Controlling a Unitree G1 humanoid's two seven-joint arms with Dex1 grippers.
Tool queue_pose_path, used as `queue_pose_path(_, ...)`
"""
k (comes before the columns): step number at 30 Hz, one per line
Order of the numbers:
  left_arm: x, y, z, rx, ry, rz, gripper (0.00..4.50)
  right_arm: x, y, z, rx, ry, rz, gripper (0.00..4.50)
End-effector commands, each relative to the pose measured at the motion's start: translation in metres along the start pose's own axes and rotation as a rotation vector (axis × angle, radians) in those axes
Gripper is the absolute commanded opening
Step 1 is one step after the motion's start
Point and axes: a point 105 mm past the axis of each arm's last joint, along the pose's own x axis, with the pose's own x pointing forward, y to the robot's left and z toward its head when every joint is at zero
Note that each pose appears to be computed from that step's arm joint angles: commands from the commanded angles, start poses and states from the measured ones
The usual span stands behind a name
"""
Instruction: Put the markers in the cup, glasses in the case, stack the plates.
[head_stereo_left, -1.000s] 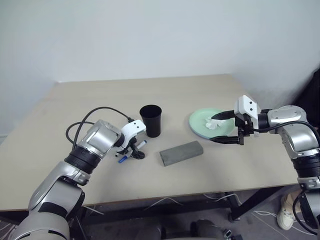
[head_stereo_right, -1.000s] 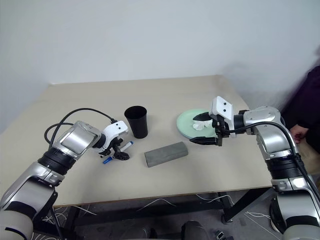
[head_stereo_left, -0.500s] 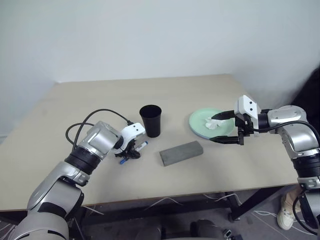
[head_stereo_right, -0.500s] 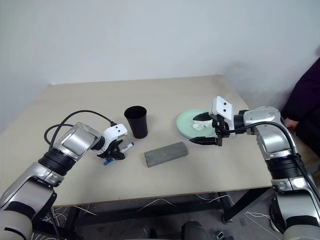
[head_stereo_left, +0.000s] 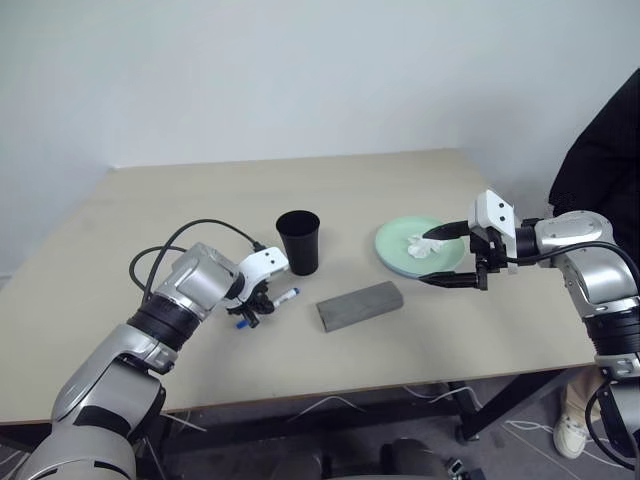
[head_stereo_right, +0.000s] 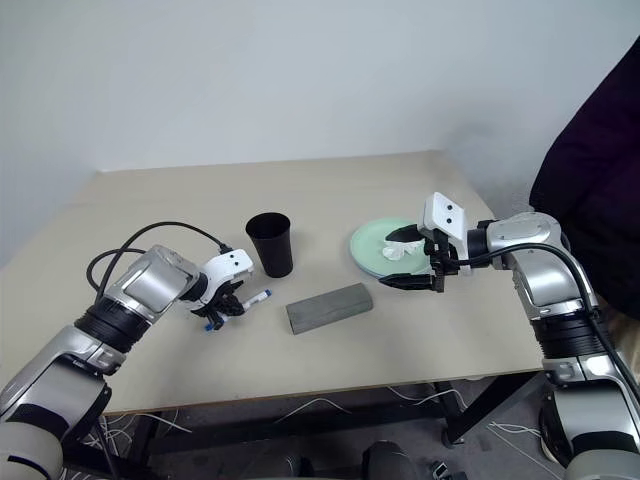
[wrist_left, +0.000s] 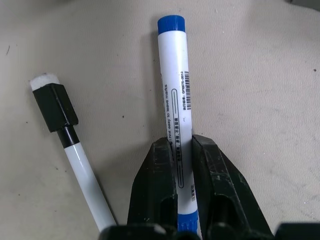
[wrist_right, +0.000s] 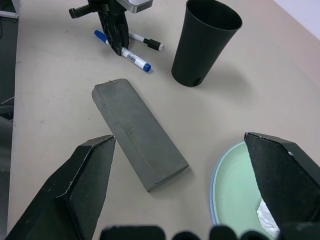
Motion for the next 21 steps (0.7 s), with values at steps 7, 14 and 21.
queue_pose_path(7,-0.018,-0.014,0.021,0.105,-0.121,-0.028,0.07,-0.009,-0.002,0.012,-0.044,-0.026,-0.021,4.5)
queue_pose_path(14,-0.031,-0.014,0.034,0.144,-0.165,-0.011,0.07,-0.007,-0.003,0.013,-0.045,-0.026,-0.016,4.5)
queue_pose_path(21,-0.048,-0.018,0.053,0.154,-0.287,-0.05,0.07,-0.008,-0.002,0.013,-0.048,-0.023,-0.012,4.5)
